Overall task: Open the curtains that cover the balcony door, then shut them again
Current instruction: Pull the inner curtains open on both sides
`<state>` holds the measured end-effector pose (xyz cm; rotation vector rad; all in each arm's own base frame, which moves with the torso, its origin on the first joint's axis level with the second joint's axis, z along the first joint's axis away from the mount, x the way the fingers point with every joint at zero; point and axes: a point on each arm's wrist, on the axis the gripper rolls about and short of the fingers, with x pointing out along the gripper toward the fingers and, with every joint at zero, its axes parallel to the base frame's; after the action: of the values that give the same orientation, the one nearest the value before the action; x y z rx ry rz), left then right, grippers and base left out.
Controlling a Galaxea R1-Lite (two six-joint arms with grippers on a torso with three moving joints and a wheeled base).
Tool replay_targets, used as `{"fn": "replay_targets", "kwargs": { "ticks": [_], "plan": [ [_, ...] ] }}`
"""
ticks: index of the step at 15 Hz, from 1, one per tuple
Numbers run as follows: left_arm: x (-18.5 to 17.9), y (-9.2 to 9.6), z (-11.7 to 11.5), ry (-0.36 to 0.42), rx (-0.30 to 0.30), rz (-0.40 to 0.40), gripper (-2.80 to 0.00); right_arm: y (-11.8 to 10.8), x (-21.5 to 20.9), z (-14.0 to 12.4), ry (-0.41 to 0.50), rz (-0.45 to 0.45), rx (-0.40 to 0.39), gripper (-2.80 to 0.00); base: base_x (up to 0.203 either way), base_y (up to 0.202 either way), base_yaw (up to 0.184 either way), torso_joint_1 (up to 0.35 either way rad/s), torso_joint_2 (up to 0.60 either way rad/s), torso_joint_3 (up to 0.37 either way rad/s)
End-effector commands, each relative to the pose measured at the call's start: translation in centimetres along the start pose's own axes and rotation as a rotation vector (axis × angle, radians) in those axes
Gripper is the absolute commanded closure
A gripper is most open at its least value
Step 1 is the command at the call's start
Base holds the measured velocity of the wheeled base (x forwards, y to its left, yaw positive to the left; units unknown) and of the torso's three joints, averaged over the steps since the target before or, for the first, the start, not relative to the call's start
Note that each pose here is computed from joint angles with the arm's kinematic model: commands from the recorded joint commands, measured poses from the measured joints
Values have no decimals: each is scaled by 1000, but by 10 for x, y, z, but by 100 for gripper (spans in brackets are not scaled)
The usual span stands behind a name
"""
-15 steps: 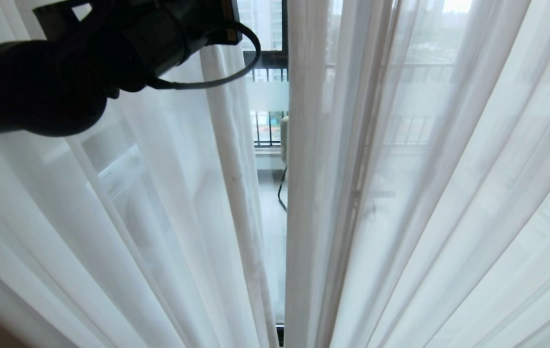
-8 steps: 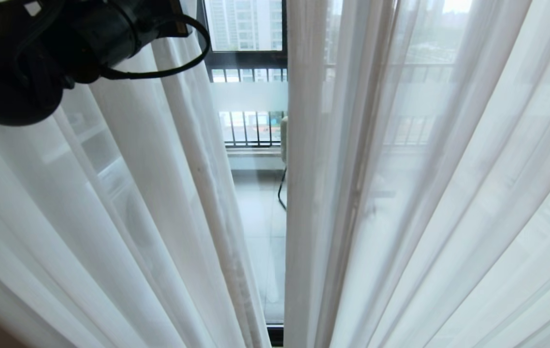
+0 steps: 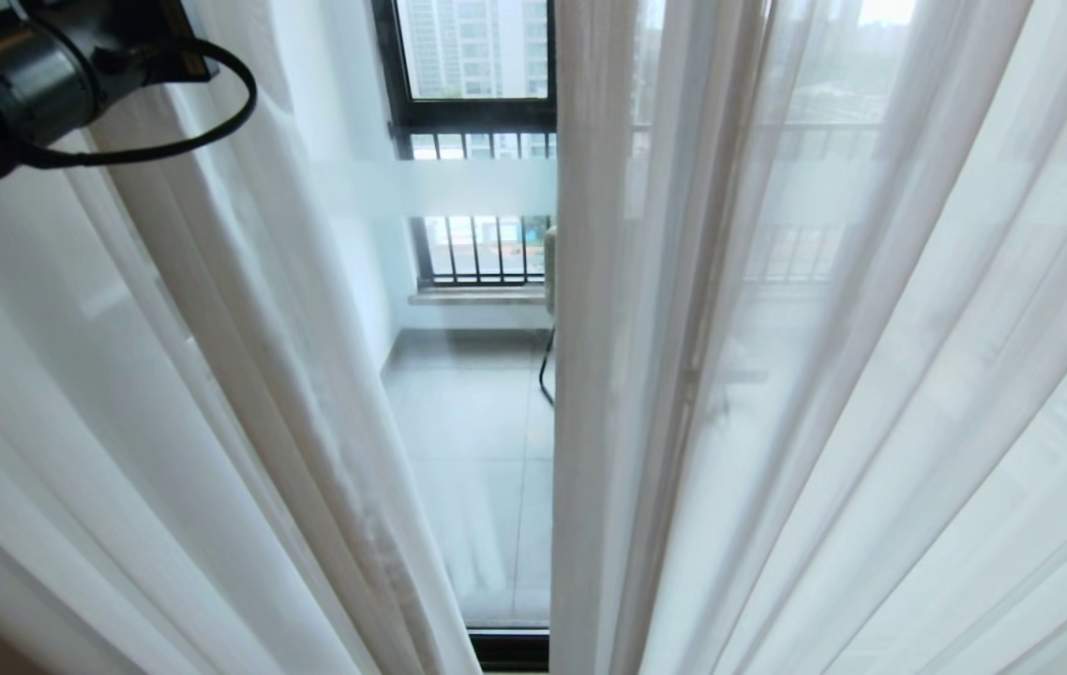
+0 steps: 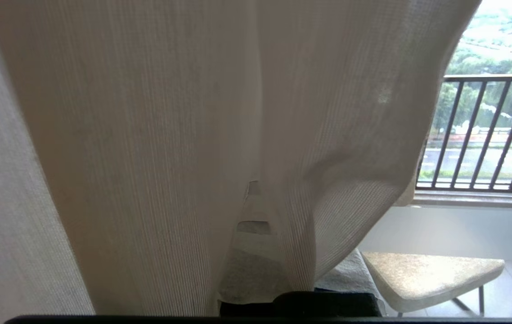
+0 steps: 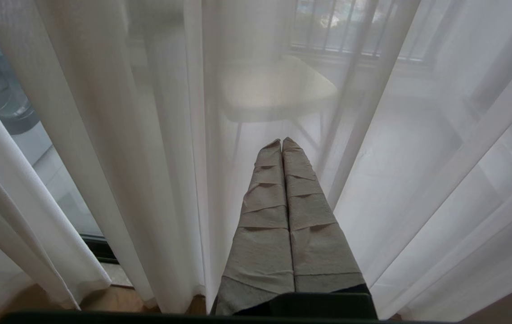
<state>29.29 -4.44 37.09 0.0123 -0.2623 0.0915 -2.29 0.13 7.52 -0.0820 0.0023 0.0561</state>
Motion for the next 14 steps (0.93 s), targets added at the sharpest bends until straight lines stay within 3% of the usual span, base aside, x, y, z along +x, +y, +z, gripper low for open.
{"fn": "replay_targets", "kwargs": {
  "ticks": [1,5,14],
  "plan": [
    [-4,14,6,-19,6,43,0,0,0,0,1,1,-1,0,0,0,0,0,0,0],
    [-4,21,7,-20,6,66,0,0,0,0,0,1,-1,0,0,0,0,0,0,0],
    [-12,14,1,6,7,37,0,0,0,0,0,1,-1,0,0,0,0,0,0,0]
  ]
}}
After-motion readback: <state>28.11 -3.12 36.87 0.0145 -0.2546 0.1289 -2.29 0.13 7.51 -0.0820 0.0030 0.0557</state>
